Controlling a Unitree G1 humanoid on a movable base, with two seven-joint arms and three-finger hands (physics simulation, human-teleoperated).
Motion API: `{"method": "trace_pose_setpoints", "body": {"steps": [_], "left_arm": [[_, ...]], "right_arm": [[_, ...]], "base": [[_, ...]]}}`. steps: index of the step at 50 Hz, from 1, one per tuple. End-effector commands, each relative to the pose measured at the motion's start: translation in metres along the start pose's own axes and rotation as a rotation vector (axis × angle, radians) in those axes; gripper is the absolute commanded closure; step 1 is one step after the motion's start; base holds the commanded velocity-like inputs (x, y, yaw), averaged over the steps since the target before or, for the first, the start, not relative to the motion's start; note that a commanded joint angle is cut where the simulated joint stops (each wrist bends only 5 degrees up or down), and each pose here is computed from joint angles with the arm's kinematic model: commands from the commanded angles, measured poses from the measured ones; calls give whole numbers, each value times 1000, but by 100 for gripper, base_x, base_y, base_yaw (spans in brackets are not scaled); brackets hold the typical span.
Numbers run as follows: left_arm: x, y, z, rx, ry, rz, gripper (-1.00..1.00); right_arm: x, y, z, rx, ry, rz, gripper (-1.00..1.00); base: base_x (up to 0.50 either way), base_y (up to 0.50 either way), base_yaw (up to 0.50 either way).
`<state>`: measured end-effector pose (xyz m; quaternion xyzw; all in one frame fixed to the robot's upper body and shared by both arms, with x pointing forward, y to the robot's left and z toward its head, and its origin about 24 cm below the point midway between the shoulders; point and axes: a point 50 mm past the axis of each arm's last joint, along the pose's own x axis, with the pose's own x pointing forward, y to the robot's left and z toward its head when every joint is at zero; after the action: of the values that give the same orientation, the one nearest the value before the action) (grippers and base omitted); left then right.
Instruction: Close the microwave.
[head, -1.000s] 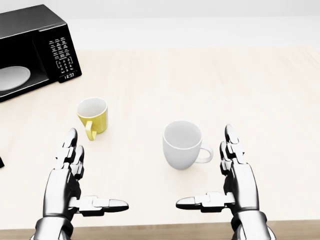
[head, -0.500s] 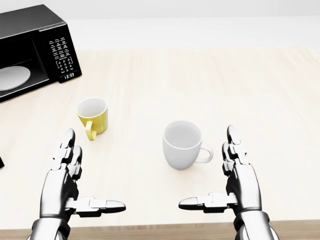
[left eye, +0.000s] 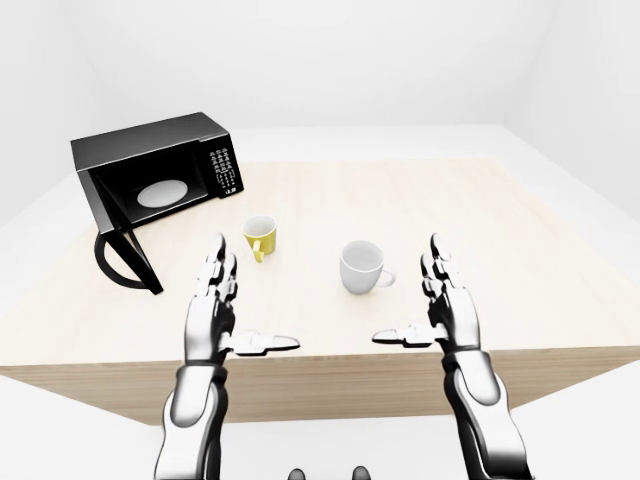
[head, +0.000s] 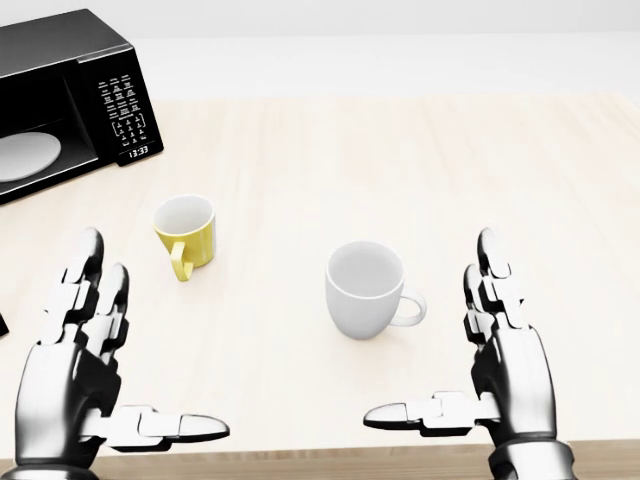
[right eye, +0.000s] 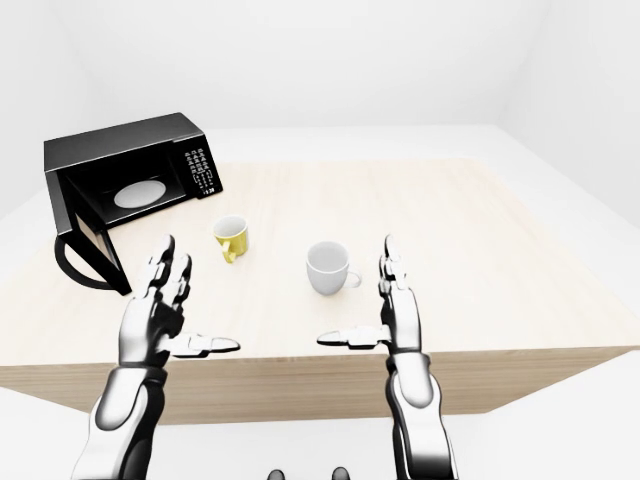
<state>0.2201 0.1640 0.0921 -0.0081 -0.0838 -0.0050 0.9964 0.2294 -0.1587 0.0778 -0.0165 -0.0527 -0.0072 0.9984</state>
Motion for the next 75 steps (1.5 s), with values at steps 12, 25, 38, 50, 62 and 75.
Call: {"method": "trace_pose_setpoints", "body": {"steps": [12, 25, 38, 50, 62, 75], "left_arm": [[-64, 5, 97, 47, -345, 7, -100], [-82, 16, 97, 3, -285, 21, -100], [-84, 18, 97, -10, -250, 24, -100], [-85, 18, 97, -15, -256, 21, -100], [-85, 16, 97, -6, -248, 10, -100], [-85, 17, 97, -6, -250, 12, -100]], "right_arm": [[-48, -1, 80, -17, -310, -15, -100], [-78, 1, 113, -19, -425, -16, -100], [-80, -2, 118, -18, -446, -40, -100], [-79, -3, 118, -19, -453, -50, -100], [-80, -2, 118, -21, -447, -40, -100], [-80, -1, 117, -23, -445, -38, -100]], "base": [[0, 0, 0], [0, 0, 0], [0, 0, 0], [0, 0, 0], [0, 17, 0], [0, 50, 0]]}}
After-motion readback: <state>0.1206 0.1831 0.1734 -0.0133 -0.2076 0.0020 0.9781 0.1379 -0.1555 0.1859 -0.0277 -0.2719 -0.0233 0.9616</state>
